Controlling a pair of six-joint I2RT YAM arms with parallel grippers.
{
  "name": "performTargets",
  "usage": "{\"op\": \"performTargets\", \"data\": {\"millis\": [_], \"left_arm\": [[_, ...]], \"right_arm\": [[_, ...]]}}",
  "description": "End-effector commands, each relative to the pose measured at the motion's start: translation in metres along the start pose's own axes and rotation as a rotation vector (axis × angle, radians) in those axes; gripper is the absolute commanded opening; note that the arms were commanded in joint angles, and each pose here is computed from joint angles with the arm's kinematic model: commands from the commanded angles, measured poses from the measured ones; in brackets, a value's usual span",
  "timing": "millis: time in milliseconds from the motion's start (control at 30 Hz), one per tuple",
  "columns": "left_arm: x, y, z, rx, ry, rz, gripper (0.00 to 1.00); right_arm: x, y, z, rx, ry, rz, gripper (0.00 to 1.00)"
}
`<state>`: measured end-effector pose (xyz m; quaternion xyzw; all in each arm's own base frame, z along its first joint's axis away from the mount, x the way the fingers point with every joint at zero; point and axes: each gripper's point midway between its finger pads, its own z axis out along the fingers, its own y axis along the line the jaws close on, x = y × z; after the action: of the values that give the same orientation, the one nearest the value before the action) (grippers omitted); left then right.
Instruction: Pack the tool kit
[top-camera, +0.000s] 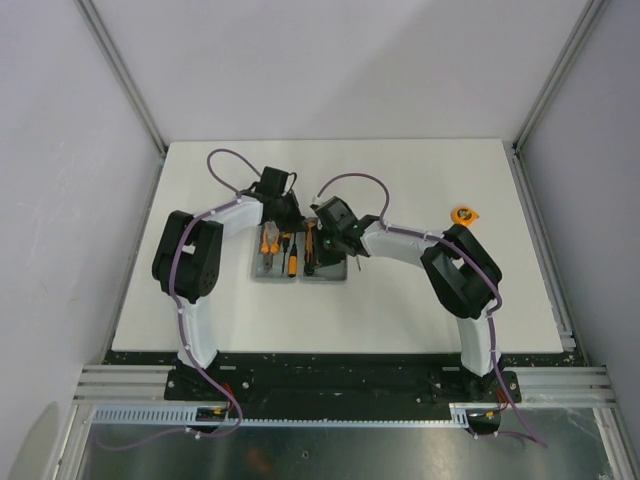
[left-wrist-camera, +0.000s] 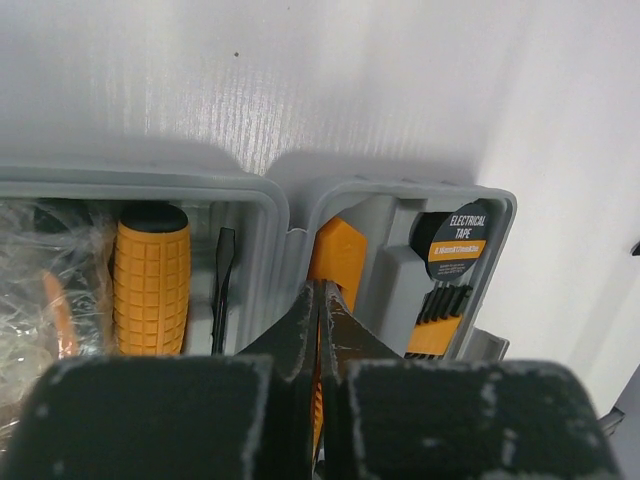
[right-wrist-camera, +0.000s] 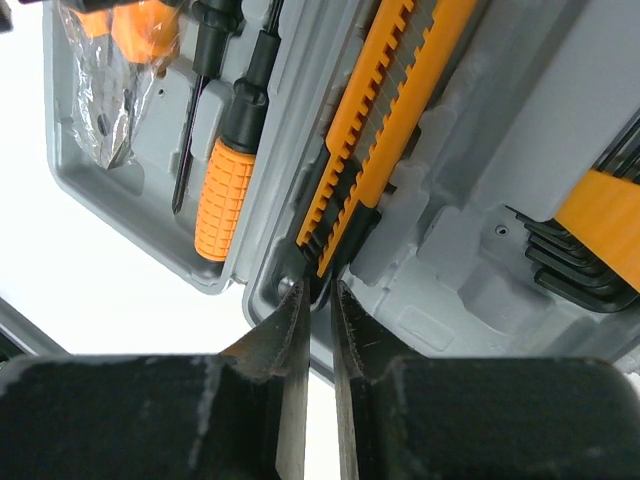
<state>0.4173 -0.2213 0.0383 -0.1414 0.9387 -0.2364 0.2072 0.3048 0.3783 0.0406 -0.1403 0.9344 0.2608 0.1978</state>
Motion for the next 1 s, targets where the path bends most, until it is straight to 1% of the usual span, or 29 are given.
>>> {"op": "performTargets", "data": {"millis": [0, 233, 567, 767, 833, 900, 967], "left_arm": [[0.032, 0.038, 0.015, -0.156, 0.091, -0.018, 0.00], [0.042, 0.048, 0.022, -0.162, 0.141, -0.057, 0.00], [0.056, 0.063, 0.027, -0.160, 0.210, -0.121, 0.00], [0.063, 0.070, 0.029, -0.159, 0.234, -0.159, 0.00], [0.065, 0.073, 0.029, -0.163, 0.237, -0.168, 0.00], [0.066, 0.074, 0.029, -0.168, 0.234, -0.168, 0.00], [0.065, 0.075, 0.029, -0.171, 0.230, -0.168, 0.00]], "right_arm": [[0.057, -0.048, 0.026, 0.190, 0.153, -0.018, 0.15], [0.057, -0.059, 0.021, 0.302, 0.120, -0.068, 0.18], [0.072, -0.072, 0.028, 0.422, 0.119, -0.149, 0.23], [0.077, -0.080, 0.026, 0.487, 0.135, -0.164, 0.32], [0.080, -0.081, 0.027, 0.494, 0.147, -0.157, 0.33], [0.085, -0.082, 0.030, 0.487, 0.172, -0.141, 0.33], [0.093, -0.082, 0.034, 0.466, 0.203, -0.121, 0.28]]}}
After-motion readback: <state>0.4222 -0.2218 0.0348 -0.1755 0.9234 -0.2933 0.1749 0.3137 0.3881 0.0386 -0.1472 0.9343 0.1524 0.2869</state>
